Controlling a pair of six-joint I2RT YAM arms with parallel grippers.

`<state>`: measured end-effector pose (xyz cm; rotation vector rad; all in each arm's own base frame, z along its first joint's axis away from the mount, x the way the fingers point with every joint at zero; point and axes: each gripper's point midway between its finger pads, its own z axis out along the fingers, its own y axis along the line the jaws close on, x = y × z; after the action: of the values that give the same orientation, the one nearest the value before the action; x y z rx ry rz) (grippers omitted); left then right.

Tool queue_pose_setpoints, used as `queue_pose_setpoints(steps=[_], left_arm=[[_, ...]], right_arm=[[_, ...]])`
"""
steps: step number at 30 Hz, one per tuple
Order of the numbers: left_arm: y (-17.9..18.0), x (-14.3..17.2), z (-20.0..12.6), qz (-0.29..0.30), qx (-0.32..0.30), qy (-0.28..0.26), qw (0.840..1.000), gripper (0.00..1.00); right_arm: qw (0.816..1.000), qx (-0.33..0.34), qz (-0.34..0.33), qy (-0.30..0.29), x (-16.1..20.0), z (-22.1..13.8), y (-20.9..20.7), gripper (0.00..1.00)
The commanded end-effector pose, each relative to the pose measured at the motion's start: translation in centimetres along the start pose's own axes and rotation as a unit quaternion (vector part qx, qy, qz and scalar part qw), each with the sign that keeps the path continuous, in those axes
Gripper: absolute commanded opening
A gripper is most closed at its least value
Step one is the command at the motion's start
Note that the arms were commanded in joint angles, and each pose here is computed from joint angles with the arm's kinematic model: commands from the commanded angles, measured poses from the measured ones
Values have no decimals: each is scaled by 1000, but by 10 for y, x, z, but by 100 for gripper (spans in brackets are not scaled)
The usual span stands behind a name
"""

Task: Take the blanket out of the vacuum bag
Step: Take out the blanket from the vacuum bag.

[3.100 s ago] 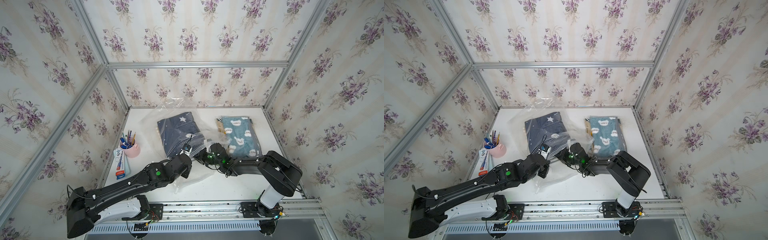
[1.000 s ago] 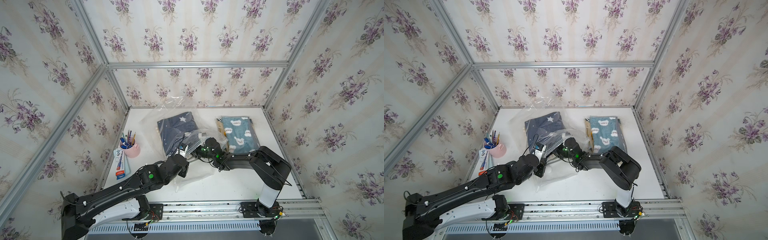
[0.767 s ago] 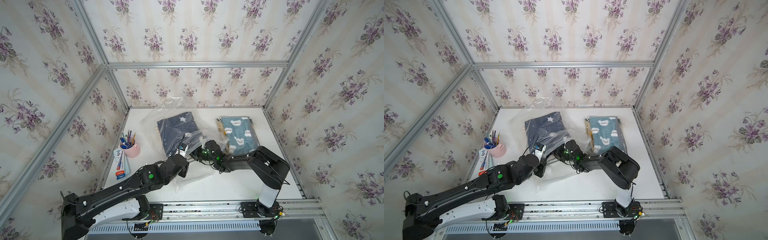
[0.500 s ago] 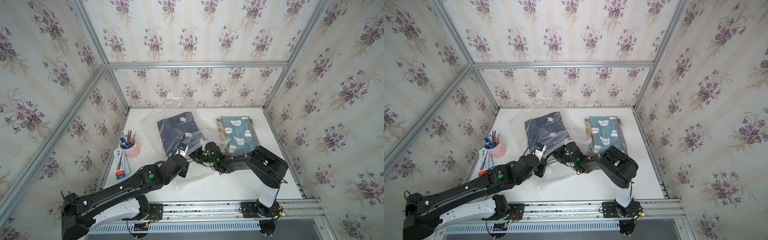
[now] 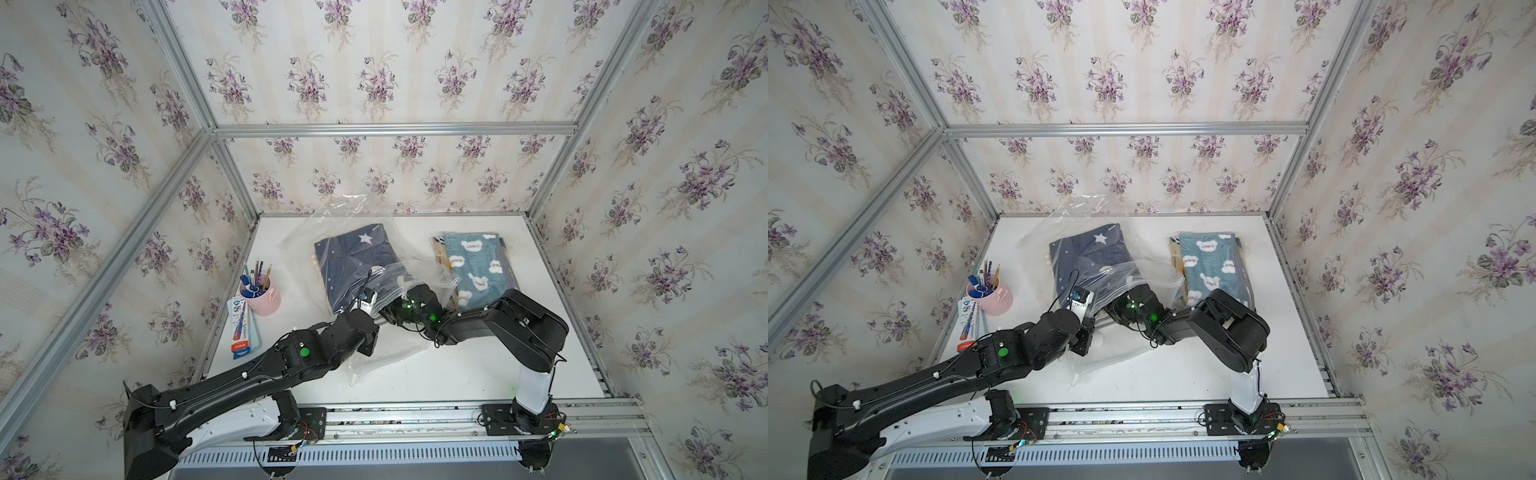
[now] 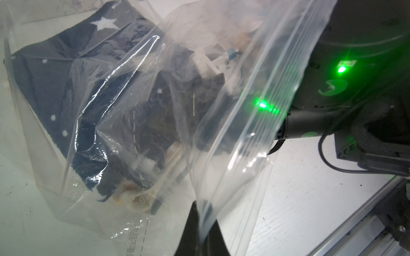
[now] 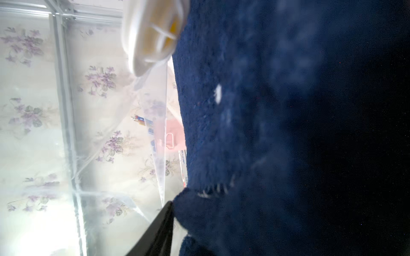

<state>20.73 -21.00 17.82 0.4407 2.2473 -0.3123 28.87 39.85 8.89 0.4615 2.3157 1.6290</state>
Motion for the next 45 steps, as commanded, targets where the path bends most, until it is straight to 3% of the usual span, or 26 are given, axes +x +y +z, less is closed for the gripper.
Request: queue_pose_setpoints(steps=[1,10,25,41,45], left_arm=[[-3,-6,3,-6,4,-10,1000,5],[-8,-14,5,-7,-7,5,1000,5],[0,-5,-2,-27,-3,1,1000,7],[7,-11,-16,-21,-8,-16,1000,8],[8,-11,-17,-21,-9,-16,1000,9]], right_arm=[[1000,-20,-1,3,1,-1,13,52],[999,-32,-1,26,6,5,17,51],[1000,-3,-21,5,-4,10,12,52],[997,-49,-55,-6,-19,10,74,52],[997,-49,-50,-8,-18,7,71,52]])
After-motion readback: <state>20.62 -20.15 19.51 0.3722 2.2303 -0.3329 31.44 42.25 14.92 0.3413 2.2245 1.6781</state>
